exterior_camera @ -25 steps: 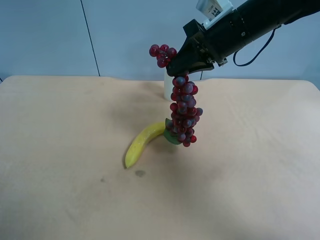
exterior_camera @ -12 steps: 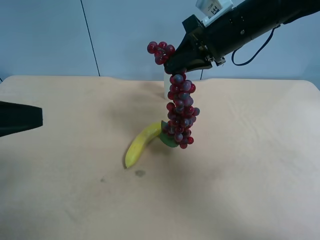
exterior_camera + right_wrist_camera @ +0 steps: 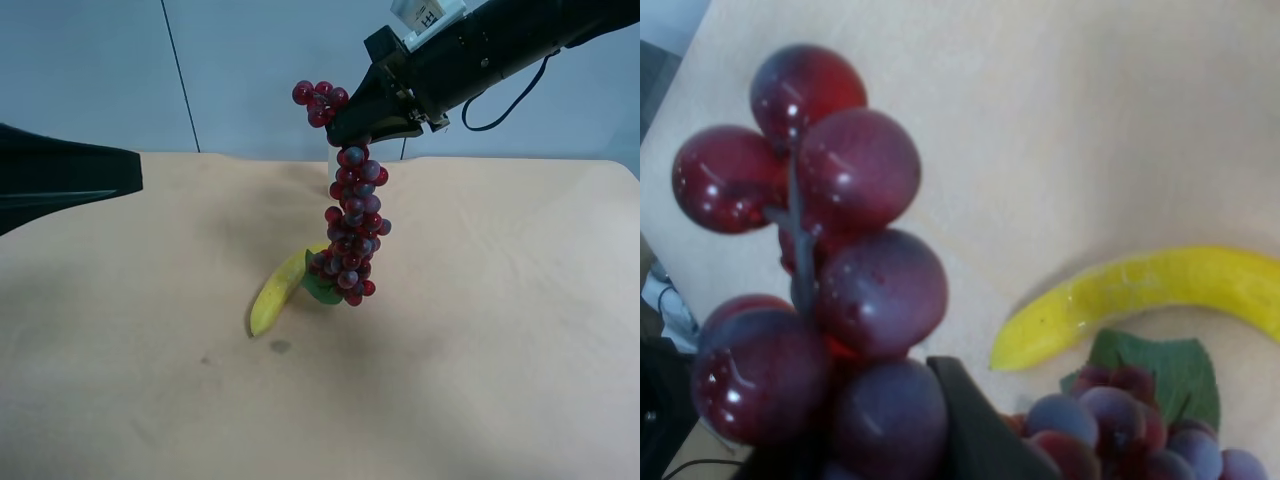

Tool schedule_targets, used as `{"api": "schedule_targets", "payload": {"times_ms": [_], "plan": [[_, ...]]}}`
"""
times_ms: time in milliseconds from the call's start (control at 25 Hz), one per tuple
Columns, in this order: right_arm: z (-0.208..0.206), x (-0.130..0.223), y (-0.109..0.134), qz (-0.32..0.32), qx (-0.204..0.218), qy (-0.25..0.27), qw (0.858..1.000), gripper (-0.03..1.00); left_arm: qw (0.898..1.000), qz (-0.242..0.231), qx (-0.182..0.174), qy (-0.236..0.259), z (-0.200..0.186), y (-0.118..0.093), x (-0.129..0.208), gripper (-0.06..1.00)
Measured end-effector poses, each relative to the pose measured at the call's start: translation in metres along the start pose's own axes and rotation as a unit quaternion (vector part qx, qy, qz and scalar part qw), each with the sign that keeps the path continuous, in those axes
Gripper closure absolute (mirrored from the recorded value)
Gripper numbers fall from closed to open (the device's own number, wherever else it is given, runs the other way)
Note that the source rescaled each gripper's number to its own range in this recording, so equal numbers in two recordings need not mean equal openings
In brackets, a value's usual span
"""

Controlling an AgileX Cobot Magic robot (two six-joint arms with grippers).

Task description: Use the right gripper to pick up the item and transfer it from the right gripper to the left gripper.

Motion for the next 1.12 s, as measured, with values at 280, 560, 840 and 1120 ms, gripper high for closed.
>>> {"api": "schedule_targets", "payload": {"times_ms": [280, 560, 840, 1120], "plan": [[0.0, 0.0, 0.0, 0.0, -0.001, -0.001, 1.0, 0.95, 0.999, -0.026, 0.038, 0.025, 0.025, 0.028, 0.004, 0.01], [0.0, -0.001, 0.001, 0.004, -0.004, -0.005, 1.0, 0.95, 0.995, -0.026, 0.095, 0.015, 0.043, 0.046, 0.007, 0.01], [0.0, -0.002, 0.001, 0.003, -0.006, -0.008, 1.0, 0.95, 0.994, -0.052, 0.093, 0.027, 0.059, 0.074, 0.02, 0.01], [0.0, -0.002, 0.002, 0.005, -0.007, -0.01, 1.0, 0.95, 0.987, -0.047, 0.126, 0.087, 0.089, 0.074, 0.048, 0.02]]}}
Point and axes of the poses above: a point on each arm's last joint axis where the gripper is mounted, z pointing out along that axis toward the gripper, y along the wrist's bending axis when the last joint is at zero, x = y × z, the point moved 3 cm from there along z, pointing out along that axis toward the gripper, and after that the axes turned 14 degrees about -z, right-handed, at the moved point
